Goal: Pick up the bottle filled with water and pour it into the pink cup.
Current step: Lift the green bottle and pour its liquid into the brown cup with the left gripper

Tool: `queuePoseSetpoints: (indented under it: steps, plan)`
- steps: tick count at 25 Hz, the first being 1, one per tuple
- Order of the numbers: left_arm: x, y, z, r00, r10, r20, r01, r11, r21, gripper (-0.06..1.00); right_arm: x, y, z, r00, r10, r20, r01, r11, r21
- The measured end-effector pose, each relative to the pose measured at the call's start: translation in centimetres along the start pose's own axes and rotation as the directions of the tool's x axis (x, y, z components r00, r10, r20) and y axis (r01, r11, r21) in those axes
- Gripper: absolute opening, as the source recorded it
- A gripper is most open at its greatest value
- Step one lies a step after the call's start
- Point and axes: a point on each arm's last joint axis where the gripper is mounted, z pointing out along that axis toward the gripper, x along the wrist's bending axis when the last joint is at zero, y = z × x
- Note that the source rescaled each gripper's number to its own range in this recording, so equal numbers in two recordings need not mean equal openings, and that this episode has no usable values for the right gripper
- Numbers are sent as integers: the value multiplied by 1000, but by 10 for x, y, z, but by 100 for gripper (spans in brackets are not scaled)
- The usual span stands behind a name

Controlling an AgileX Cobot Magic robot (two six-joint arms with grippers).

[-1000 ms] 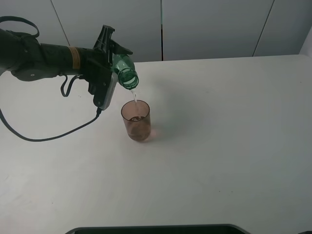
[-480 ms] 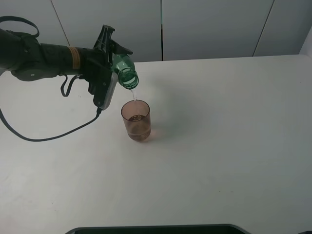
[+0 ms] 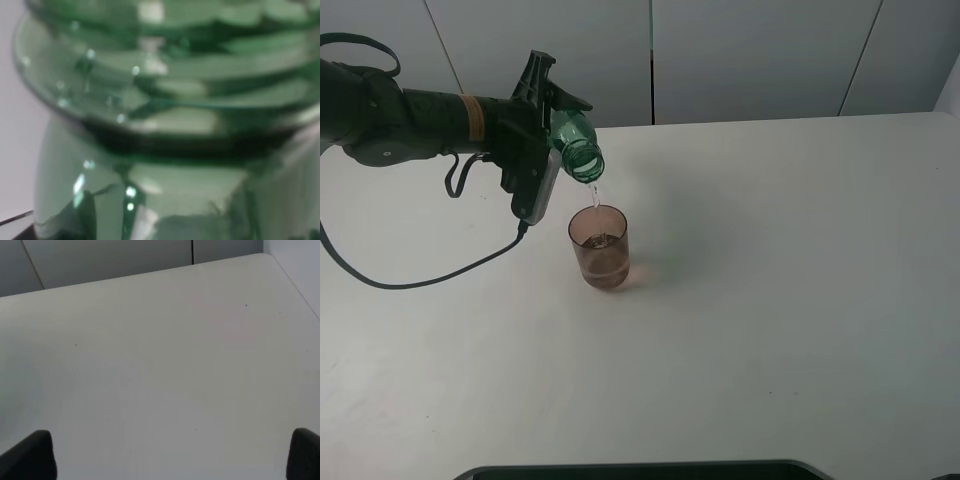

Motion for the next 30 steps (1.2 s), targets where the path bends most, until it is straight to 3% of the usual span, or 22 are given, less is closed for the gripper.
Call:
queuePoseSetpoints:
  steps: [30]
  plan:
    - [0, 0, 0, 1000, 3, -5, -3, 1000, 2, 0, 0, 0, 0, 1000, 0, 0, 0, 1000, 0]
